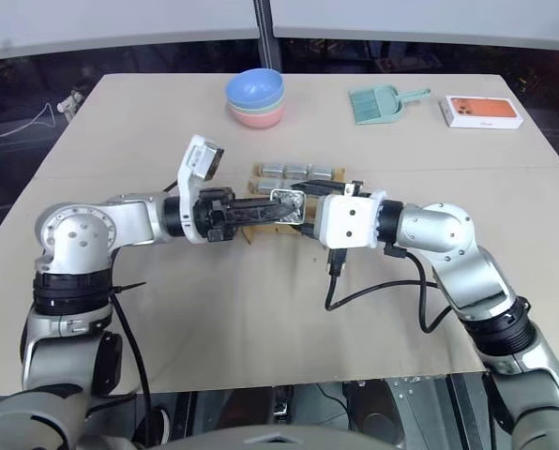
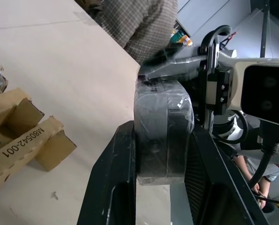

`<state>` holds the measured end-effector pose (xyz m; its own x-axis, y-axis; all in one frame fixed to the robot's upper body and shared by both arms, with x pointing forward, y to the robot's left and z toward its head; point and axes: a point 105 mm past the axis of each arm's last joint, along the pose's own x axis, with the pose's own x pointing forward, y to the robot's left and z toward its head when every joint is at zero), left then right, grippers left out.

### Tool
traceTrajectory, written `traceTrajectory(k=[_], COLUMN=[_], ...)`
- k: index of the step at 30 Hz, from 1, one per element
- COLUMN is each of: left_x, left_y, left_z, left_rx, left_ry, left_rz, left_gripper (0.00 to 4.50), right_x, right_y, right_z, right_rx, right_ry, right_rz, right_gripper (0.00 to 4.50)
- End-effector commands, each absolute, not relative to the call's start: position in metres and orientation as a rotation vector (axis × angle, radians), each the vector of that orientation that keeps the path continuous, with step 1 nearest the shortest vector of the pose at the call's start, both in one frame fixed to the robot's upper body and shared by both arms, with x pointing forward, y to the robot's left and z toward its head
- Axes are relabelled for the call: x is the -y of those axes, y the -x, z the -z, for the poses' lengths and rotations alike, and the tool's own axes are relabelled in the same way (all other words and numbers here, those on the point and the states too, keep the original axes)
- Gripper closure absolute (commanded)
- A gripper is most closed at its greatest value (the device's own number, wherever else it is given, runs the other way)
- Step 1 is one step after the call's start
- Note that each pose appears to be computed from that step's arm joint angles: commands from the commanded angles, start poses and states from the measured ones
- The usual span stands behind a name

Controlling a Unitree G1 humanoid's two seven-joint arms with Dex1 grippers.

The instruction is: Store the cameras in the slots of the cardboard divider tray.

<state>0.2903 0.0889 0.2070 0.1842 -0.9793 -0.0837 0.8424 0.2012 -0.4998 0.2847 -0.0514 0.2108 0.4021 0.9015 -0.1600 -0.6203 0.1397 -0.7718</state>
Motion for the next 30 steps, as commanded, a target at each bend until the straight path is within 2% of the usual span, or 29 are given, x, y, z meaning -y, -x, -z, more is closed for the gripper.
traceTrajectory(k=[1,4,7,10,13,16,18,21,25,30], left_x=[-0.082,-0.073,-0.066,-0.058,-0.053,-0.043,-0.041,-0.038,-0.032,-0.033], left_y=[-0.299,-0.311,-0.323,-0.329,-0.335,-0.336,-0.345,-0.361,-0.379,-0.381], left_z=[-0.22,-0.224,-0.22,-0.222,-0.216,-0.216,-0.214,-0.215,-0.224,-0.221], left_rx=[-0.334,-0.283,-0.258,-0.285,-0.344,-0.384,-0.404,-0.44,-0.441,-0.456], left_ry=[0.229,0.023,-0.213,-0.277,-0.351,-0.44,-0.561,-0.659,-0.747,-0.871], left_rz=[1.304,1.293,1.263,1.282,1.314,1.408,1.433,1.444,1.409,1.465], left_gripper=[3.74,3.74,3.74,3.74,3.74,3.74,3.74,3.74,3.74,3.74], right_x=[0.067,0.1,0.13,0.153,0.166,0.16,0.155,0.159,0.154,0.153], right_y=[-0.287,-0.279,-0.259,-0.24,-0.225,-0.209,-0.199,-0.209,-0.201,-0.201], right_z=[-0.229,-0.228,-0.233,-0.244,-0.247,-0.256,-0.25,-0.244,-0.237,-0.237], right_rx=[0.372,0.203,0.018,-0.097,-0.19,-0.191,-0.26,-0.305,-0.331,-0.317], right_ry=[0.833,0.748,0.61,0.46,0.413,0.393,0.363,0.344,0.327,0.318], right_rz=[-1.058,-1.06,-1.072,-1.033,-0.999,-1.047,-1.097,-1.003,-1.008,-0.971], right_gripper=[0.07,0.07,0.07,0.07,0.07,0.07,0.07,0.07,0.07,0.07])
